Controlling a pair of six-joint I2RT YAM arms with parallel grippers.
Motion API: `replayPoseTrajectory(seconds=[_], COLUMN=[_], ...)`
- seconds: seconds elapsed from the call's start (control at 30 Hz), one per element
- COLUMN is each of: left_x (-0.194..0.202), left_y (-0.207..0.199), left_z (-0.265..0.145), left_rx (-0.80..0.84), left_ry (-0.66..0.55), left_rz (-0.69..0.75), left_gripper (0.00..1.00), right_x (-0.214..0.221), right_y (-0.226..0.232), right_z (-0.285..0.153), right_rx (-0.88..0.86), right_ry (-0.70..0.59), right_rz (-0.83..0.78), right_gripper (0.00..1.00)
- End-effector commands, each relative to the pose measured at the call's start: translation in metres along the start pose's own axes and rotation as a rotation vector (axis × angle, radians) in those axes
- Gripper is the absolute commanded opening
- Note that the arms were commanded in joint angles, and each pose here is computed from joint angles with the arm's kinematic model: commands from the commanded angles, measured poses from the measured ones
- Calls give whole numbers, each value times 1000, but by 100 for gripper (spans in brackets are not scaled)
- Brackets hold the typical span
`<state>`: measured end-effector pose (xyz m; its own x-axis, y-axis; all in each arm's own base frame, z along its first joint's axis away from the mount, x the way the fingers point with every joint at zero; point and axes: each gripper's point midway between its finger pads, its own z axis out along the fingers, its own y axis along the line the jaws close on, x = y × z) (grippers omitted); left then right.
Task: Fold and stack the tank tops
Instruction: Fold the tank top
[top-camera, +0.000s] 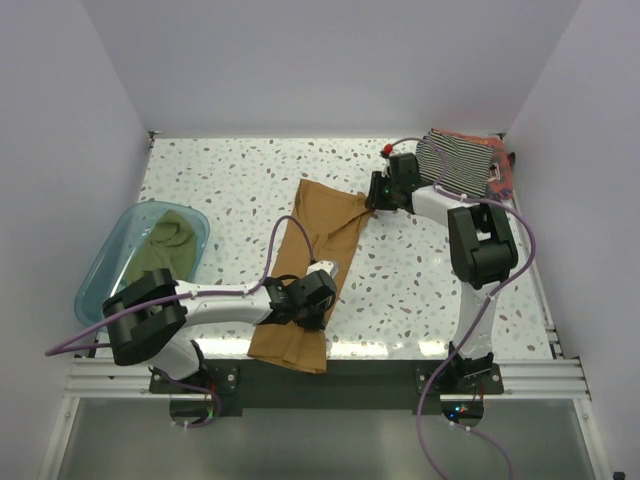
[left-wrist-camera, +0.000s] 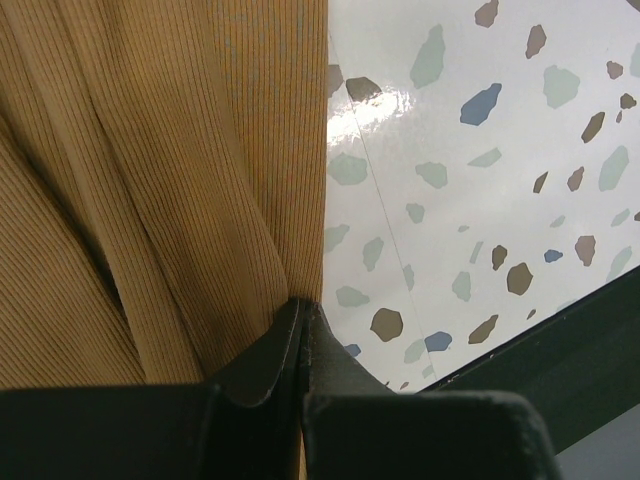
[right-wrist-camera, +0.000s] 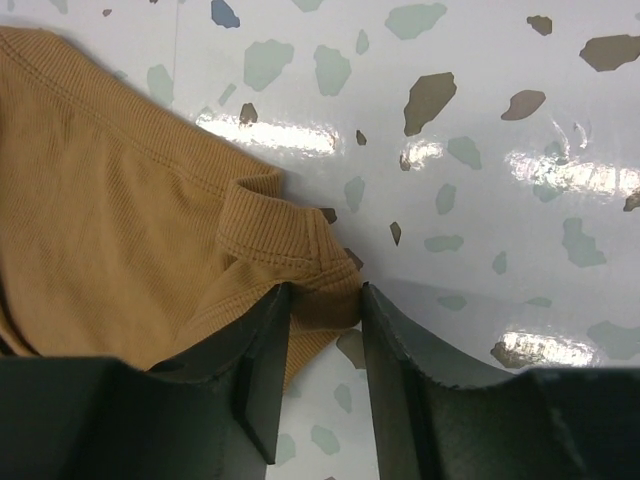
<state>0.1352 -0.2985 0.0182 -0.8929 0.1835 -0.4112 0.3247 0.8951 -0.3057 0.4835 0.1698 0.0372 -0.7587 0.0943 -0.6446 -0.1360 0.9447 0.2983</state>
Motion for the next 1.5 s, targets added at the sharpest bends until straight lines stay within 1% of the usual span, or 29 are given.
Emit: replayPoseTrajectory(seconds=[0.0,0.03,0.1,0.13,0.17,0.2,0.3,0.4,0.6,0.67,0.8,0.93,1.0,1.1,1.17,1.37,1.47], left_x=[2,2,2,2,1,2,4,6,10,10,11,12,12,11,10,8,7], left_y=[2,2,2,2,2,3,3,3,3,3,3,4,3,3,3,1,0], left_z=[-4,-4,-4,-4,-4,-3,-3,-3,-3,-3,-3,-2,-3,-4,-4,-6,-6], left_rx=[0,1,0,0,1,-1,3,12,24,27,37,37,41,44,45,51,54], left_ry=[5,6,5,5,4,6,8,15,21,20,19,19,16,14,11,4,1], left_rz=[20,18,20,18,20,18,20,27,30,30,30,35,36,39,40,46,45], left_gripper=[0,0,0,0,0,0,0,0,0,0,0,0,0,0,0,0,0], right_x=[-4,-5,-6,-6,-7,-8,-14,-24,-39,-44,-39,-34,-34,-33,-31,-26,-26], right_y=[7,6,7,7,6,7,6,6,14,14,14,25,28,36,39,46,48], right_z=[1,2,2,2,2,0,-7,-17,-34,-35,-31,-25,-23,-17,-12,0,2], right_rx=[-33,-32,-33,-34,-29,-25,8,51,73,93,114,114,121,119,114,109,101], right_ry=[-15,-15,-16,-13,-12,-3,17,30,24,18,43,53,44,45,45,47,27], right_rz=[16,20,35,38,52,60,100,145,196,208,228,248,251,272,292,352,376], right_gripper=[37,30,23,18,15,10,3,0,0,0,1,5,11,15,16,29,31])
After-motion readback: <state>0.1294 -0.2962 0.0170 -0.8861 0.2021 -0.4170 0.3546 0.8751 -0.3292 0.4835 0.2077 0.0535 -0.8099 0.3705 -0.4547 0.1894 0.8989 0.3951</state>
